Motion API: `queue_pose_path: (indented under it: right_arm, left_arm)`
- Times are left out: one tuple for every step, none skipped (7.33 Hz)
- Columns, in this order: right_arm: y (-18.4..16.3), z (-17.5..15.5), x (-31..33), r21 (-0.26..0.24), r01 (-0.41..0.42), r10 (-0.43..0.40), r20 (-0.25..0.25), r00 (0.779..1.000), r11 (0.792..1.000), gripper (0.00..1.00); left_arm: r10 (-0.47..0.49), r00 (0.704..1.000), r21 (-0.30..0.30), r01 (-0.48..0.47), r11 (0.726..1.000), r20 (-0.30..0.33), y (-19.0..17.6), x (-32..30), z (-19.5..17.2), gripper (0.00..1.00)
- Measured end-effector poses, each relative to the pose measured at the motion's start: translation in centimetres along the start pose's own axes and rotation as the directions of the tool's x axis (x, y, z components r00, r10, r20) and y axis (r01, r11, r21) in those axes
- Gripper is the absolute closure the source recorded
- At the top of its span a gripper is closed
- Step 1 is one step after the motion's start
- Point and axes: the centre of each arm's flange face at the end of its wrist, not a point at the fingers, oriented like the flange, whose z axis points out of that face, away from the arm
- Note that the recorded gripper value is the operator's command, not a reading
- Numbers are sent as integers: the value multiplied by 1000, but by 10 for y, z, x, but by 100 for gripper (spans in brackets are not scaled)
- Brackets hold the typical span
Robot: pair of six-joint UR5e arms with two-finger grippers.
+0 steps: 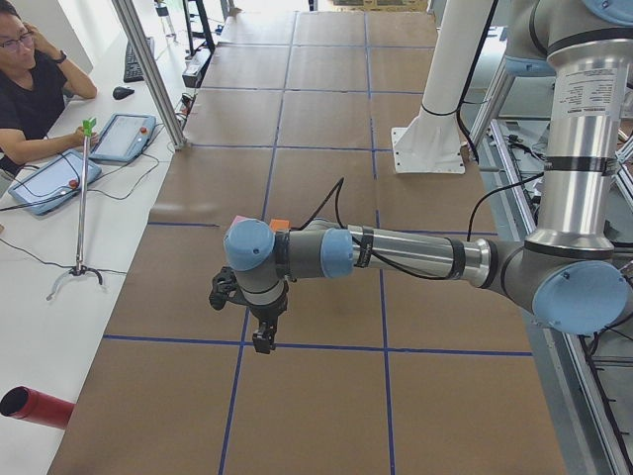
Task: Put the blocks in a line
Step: 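Open the left gripper and withdraw it from the cubes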
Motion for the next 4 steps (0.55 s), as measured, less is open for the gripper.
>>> queue_pose_path:
  right_arm:
    - [0,0,0,0,0,0,0,1000,1000,0]
    - [0,0,0,0,0,0,0,1000,1000,0]
    - [0,0,0,0,0,0,0,1000,1000,0]
    - [0,0,0,0,0,0,0,1000,1000,0]
  left_arm:
    - [-4,1000,-3,4,1000,-4,0,-1,2,0]
    - [-6,1000,-6,6,1000,-6,0,-3,4,0]
    - [-7,1000,-8,7,1000,-7,1,-4,5,0]
    - [-7,1000,-9,7,1000,-7,0,-4,6,0]
